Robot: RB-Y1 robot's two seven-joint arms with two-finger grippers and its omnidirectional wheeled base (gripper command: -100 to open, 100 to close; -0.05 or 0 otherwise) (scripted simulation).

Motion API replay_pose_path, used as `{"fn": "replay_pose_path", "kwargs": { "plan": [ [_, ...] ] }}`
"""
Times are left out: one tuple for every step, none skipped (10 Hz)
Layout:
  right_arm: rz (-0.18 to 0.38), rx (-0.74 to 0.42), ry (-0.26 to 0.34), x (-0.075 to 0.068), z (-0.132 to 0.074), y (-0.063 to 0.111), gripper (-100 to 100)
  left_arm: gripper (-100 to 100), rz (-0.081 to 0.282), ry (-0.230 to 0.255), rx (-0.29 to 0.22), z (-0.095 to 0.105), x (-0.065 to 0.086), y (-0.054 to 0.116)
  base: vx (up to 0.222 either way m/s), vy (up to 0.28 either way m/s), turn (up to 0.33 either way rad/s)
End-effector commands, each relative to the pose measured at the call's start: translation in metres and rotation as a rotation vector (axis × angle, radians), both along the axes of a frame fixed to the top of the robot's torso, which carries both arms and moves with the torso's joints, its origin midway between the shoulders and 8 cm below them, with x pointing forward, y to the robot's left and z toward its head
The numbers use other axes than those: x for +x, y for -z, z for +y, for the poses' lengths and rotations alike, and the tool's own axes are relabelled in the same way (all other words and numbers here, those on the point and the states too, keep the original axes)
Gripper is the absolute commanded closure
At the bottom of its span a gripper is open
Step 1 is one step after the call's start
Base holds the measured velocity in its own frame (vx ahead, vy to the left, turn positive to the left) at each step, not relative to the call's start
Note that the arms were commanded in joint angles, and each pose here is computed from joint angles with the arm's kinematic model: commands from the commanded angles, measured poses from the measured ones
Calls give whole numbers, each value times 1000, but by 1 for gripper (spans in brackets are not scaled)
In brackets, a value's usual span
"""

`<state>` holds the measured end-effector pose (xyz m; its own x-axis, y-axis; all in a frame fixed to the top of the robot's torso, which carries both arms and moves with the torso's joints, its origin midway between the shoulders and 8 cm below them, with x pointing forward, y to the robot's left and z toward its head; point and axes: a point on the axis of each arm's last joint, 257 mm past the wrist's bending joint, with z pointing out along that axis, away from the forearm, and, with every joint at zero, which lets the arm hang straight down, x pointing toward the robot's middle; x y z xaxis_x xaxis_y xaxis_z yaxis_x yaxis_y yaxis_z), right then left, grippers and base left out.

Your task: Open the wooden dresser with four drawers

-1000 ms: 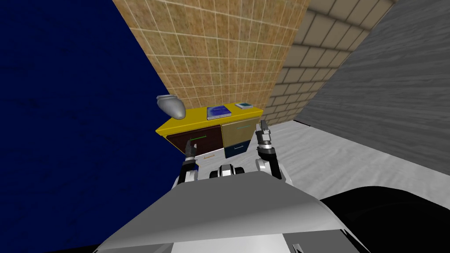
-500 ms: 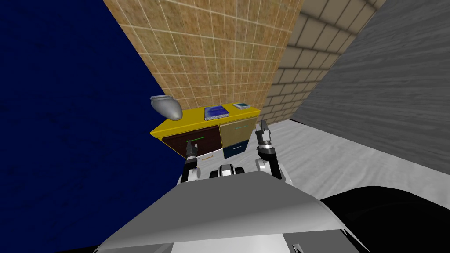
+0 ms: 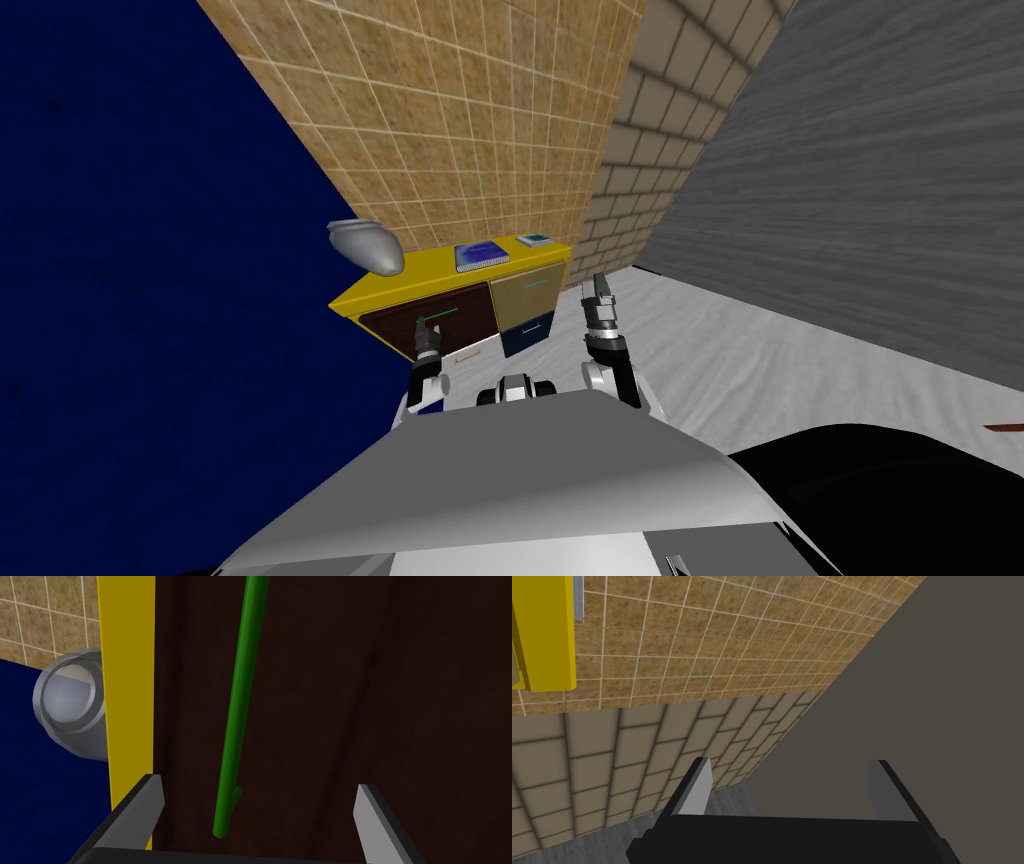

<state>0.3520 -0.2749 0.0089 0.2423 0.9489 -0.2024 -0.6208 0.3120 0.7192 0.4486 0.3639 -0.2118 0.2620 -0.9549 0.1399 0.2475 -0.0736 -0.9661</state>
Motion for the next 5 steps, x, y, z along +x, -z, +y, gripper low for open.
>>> {"fn": "replay_pose_path", "kwargs": {
  "plan": [
    [0, 0, 0, 0, 0, 0, 0, -100, -1, -57, 10, 31, 7, -1, -78, 6, -173],
    [0, 0, 0, 0, 0, 0, 0, -100, 14, -78, 11, 43, 12, 5, -105, 4, -278],
    [0, 0, 0, 0, 0, 0, 0, -100, -2, -101, 13, 54, 12, -3, -89, -2, -157],
    [0, 0, 0, 0, 0, 0, 0, -100, 8, -125, 12, 66, 16, 0, -96, 1, -244],
    [0, 0, 0, 0, 0, 0, 0, -100, -4, -145, 11, 76, 16, -5, -86, -7, -191]
  ]
}}
